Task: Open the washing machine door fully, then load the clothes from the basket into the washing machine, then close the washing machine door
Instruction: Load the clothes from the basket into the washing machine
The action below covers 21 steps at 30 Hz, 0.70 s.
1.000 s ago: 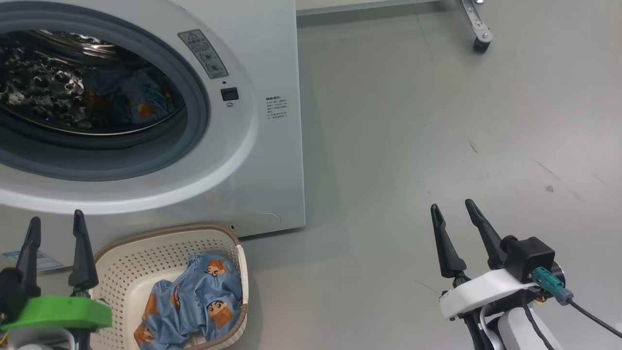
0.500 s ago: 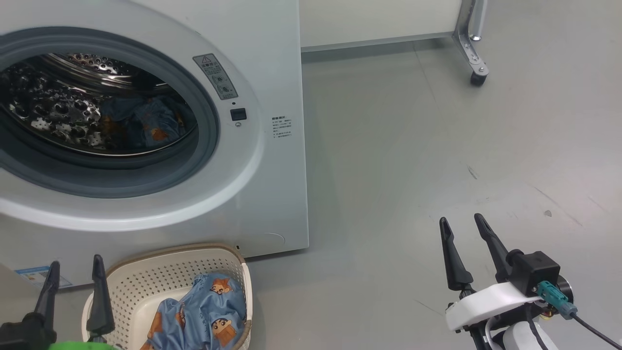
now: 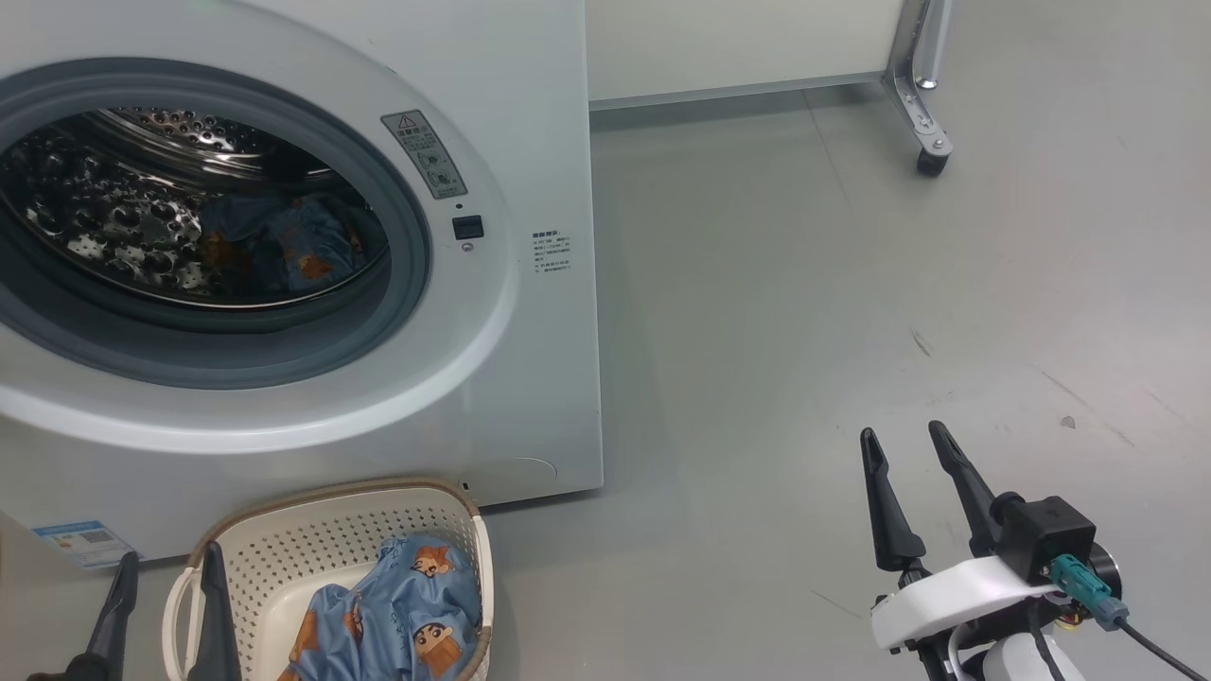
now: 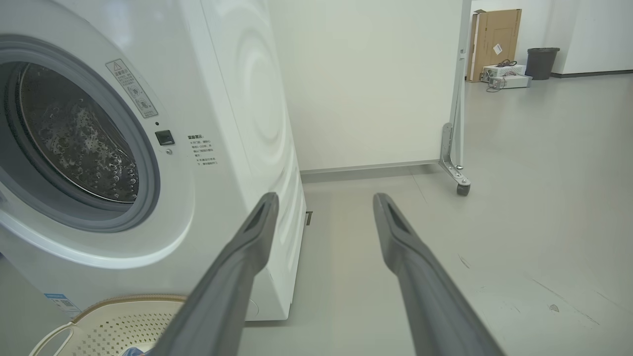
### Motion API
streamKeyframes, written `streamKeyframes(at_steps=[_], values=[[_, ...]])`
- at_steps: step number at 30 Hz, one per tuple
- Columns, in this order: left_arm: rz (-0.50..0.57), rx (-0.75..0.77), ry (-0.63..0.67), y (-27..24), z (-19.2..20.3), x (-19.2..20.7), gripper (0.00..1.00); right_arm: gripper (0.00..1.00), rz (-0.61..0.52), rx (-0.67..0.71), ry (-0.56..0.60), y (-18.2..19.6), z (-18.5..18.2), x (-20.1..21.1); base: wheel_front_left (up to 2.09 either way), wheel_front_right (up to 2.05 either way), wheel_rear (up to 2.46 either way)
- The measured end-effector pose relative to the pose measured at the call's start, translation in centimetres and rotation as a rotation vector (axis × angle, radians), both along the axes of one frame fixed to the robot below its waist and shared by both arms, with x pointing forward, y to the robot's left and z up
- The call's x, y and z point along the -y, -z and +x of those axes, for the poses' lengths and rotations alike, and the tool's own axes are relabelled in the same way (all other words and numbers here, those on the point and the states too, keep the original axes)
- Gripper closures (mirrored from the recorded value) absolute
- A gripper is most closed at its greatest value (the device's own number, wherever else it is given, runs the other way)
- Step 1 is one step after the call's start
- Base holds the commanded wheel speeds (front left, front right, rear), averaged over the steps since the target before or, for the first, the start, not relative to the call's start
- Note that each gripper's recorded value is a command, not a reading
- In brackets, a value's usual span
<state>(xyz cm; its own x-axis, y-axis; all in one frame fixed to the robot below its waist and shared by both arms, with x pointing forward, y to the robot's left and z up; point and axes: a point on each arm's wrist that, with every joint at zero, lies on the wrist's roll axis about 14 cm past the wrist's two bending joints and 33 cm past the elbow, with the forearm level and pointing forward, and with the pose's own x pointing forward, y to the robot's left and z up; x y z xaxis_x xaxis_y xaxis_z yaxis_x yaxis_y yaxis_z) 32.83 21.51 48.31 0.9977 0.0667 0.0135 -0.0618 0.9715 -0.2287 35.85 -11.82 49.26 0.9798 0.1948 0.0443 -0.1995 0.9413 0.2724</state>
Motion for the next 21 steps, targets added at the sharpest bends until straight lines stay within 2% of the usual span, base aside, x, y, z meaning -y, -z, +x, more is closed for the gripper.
streamKeyframes(at_steps=[21], values=[[0.000, 0.008, -0.008, -0.31, -0.65, -0.09, 0.00, 0.00, 0.002, -0.002, -0.006, 0.08, -0.30, -0.20, 0.00, 0.00, 0.00]])
